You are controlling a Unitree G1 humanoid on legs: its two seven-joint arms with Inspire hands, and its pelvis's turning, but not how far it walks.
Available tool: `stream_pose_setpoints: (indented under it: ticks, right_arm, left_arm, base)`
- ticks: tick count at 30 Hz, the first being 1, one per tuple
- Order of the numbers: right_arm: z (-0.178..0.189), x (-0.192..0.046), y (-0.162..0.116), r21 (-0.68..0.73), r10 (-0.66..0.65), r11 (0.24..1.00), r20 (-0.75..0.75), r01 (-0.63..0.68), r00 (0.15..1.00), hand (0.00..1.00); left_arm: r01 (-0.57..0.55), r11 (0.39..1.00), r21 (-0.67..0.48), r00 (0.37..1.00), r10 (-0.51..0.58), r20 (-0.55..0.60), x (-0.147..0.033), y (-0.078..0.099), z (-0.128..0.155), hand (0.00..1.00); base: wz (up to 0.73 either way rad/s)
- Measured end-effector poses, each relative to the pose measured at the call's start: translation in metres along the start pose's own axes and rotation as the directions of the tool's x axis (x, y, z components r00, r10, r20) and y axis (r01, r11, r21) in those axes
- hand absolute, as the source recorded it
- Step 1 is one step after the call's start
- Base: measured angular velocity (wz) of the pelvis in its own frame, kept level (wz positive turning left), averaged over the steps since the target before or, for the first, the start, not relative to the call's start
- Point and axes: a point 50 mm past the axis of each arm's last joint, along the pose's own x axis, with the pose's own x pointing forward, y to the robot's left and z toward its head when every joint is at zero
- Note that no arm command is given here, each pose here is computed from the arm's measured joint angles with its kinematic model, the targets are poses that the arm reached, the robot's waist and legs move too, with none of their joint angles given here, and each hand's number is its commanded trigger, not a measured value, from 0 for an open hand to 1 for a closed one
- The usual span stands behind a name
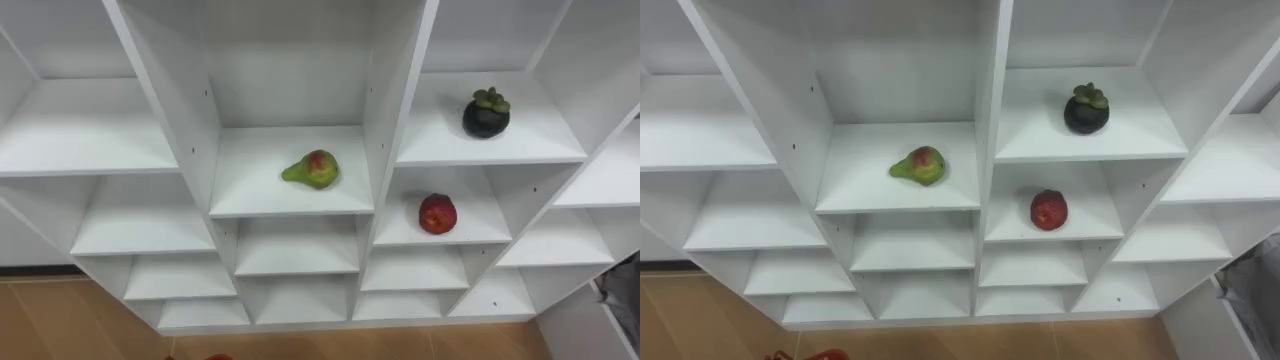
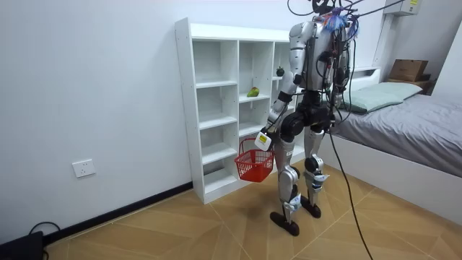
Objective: Collect fruits from the closet
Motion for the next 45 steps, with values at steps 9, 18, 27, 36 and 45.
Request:
stream_pose_setpoints:
  ticks: [9,18,27,36,45]
  right_arm:
    - [-0.001,0.0,-0.002,0.006,-0.017,1.0,-0.004,0.017,1.0,0.0]
    - [0.006,0.002,-0.001,-0.077,-0.047,0.996,0.003,0.047,0.999,0.0]
    - [0.006,0.002,-0.001,-0.066,-0.075,0.995,0.004,0.075,0.997,0.0]
    - [0.015,0.0,-0.004,-0.191,-0.179,0.963,0.08,0.191,0.981,0.0]
    - [0.072,-0.029,0.008,-0.264,-0.184,0.903,0.478,0.34,0.859,0.0]
  left_arm:
    - [-0.002,1.0,-0.005,1.0,0.002,-0.003,-0.001,0.001,-0.001,1.0]
    - [-0.023,1.0,-0.006,1.0,0.022,-0.008,-0.001,0.003,-0.003,1.0]
    - [-0.032,0.999,-0.005,0.999,0.032,-0.013,-0.001,0.004,-0.004,1.0]
    - [-0.042,0.999,0.019,0.999,0.042,0.005,-0.002,0.004,-0.001,1.0]
    - [-0.032,0.998,0.049,0.999,0.031,0.024,-0.001,-0.001,0.002,1.0]
  base:
    - [0.0]
    - [-0.01]
    - [0.0]
    - [-0.01]
    - [-0.06]
